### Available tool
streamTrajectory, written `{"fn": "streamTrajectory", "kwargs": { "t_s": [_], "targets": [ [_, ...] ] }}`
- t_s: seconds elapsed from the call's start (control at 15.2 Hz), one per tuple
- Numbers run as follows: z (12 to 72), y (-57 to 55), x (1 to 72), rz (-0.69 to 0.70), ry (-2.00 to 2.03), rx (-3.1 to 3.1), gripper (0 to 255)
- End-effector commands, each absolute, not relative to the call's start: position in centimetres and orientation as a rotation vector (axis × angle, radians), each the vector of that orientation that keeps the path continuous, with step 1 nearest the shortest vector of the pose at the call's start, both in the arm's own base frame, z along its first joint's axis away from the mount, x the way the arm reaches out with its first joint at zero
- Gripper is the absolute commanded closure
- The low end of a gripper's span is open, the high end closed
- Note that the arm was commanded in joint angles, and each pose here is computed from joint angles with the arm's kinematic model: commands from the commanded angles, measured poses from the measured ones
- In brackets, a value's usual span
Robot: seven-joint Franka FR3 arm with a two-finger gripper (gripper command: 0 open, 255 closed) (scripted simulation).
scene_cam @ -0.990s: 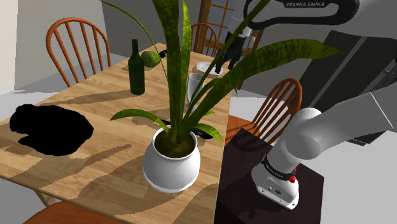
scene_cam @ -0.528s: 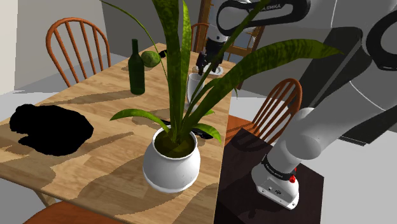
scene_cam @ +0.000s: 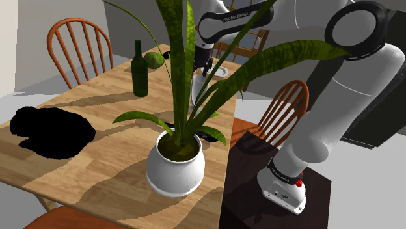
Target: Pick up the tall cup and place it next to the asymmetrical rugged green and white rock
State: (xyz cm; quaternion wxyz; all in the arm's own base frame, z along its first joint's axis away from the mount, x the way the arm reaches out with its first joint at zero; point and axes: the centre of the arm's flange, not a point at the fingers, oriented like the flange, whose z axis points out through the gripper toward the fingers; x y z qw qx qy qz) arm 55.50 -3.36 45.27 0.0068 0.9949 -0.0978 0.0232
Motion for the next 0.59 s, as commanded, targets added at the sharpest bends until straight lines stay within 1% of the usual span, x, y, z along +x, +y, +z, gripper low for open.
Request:
{"fn": "streamTrajectory", "kwargs": {
  "t_s": [0.0, 0.33, 0.53],
  "targets": [
    [44.0, -3.2, 56.0, 0.072, -0.308, 3.112, 0],
    [41.4, -3.3, 56.1, 0.072, -0.308, 3.112, 0],
    [41.1, -3.3, 56.1, 0.072, -0.308, 3.112, 0]
  ]
}}
